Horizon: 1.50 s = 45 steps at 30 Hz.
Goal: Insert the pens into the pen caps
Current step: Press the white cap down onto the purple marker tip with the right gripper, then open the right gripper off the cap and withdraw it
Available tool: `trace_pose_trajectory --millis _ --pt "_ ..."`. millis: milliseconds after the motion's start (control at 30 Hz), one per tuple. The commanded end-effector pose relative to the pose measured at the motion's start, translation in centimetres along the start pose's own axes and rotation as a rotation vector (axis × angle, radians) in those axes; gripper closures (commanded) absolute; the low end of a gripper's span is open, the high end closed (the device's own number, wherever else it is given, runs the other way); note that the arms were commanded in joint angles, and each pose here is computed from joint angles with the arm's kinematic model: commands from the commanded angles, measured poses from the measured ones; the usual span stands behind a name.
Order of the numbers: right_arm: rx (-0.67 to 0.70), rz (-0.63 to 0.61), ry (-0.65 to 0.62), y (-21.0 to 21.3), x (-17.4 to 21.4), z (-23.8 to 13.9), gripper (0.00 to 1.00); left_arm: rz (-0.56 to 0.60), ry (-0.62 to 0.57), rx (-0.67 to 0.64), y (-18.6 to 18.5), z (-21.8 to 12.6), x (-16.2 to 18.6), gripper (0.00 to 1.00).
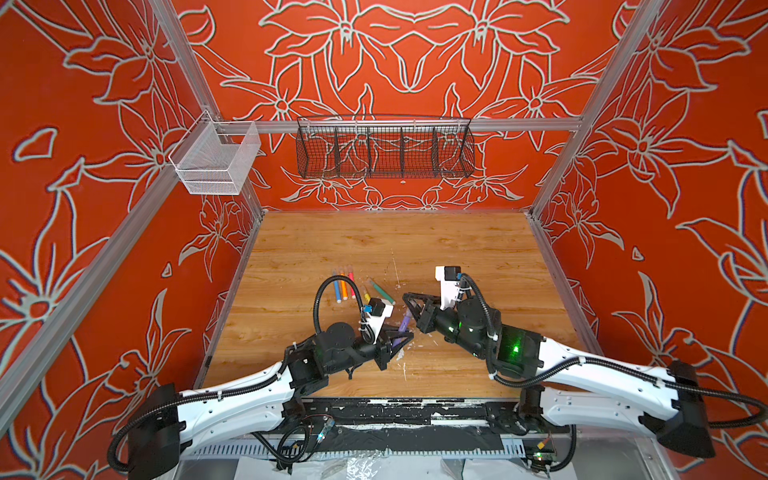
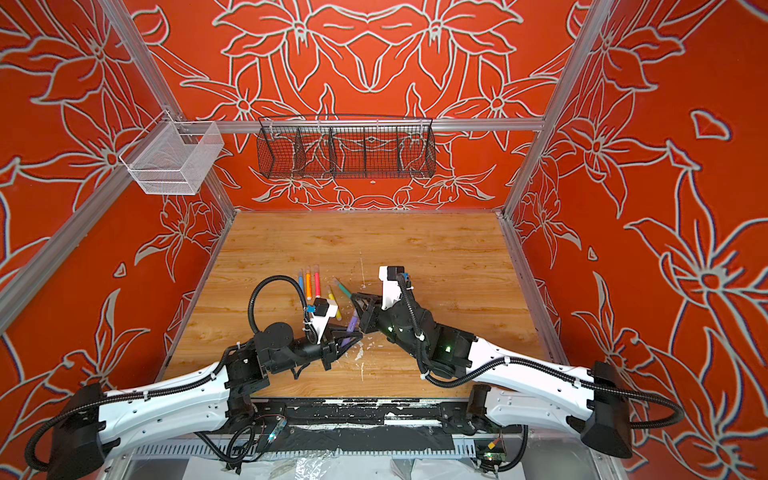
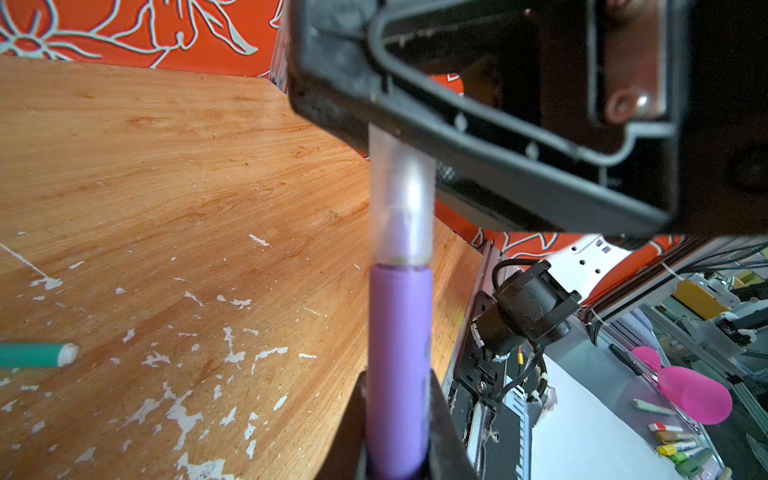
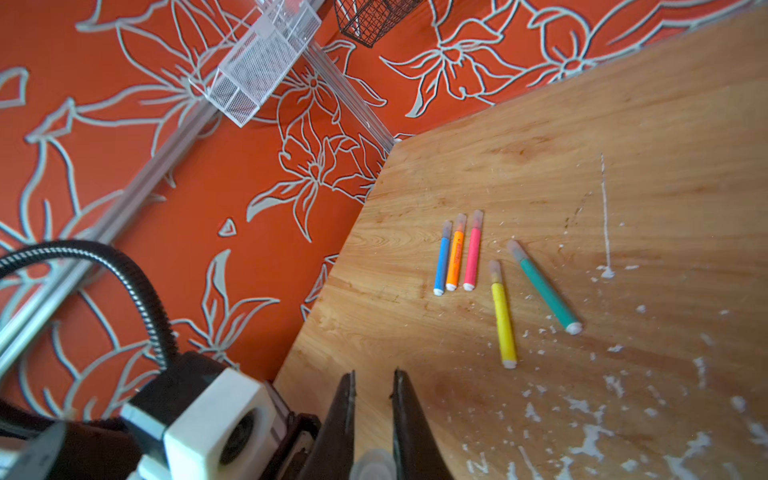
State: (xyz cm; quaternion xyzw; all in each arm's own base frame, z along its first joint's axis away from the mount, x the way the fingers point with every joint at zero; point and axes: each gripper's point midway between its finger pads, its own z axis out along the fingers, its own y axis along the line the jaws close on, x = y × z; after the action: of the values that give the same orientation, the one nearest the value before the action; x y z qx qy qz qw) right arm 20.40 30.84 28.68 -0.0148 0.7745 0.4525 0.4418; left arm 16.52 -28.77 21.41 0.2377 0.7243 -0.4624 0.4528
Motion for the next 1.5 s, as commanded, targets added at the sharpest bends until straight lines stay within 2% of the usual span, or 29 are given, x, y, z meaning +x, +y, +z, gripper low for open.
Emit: trace_pose_trajectory --millis 0,167,433,500,667,933,1133,1300,1333,1467 --pt "-0.025 0.003 0.019 0.6 0.2 0.1 1.0 0.005 -0.029 -0.015 -0.1 0.1 -1.1 1.0" --pt "-0.044 0.002 0.061 -0.2 2.3 0.0 1.0 -0.043 -0.075 -0.068 0.8 0.5 -3.9 1.0" --pt "-0.116 -0.06 0.079 0.8 4.6 -0.6 1.0 -0.142 -0.191 0.008 2.1 1.0 -9.7 1.0" --pt "-0.122 -0.059 0.075 0.8 5.0 -0.8 1.0 -0.155 -0.187 -0.01 3.1 1.9 -10.0 1.0" --pt "-0.182 -0.026 0.066 1.4 5.8 -1.4 1.0 -0.096 -0.241 -0.052 3.7 2.1 -12.9 1.0" --pt "-0.257 0.06 0.104 2.9 7.8 -1.1 1.0 0.037 -0.36 -0.245 5.4 0.5 -17.2 1.0" --pt "-0.31 0.104 0.125 4.4 8.1 -0.9 1.0 0.079 -0.412 -0.334 6.3 -0.6 -18.5 1.0" --pt "-0.298 0.109 0.15 4.7 8.7 -0.2 1.0 0.074 -0.428 -0.376 6.8 -1.2 -18.9 1.0" --pt "-0.305 0.108 0.153 4.8 8.8 -0.1 1.0 0.059 -0.42 -0.368 6.8 -1.0 -18.8 1.0" --pt "-0.357 0.061 0.147 5.5 9.0 -0.1 1.0 -0.041 -0.378 -0.199 5.8 -0.3 -19.1 1.0"
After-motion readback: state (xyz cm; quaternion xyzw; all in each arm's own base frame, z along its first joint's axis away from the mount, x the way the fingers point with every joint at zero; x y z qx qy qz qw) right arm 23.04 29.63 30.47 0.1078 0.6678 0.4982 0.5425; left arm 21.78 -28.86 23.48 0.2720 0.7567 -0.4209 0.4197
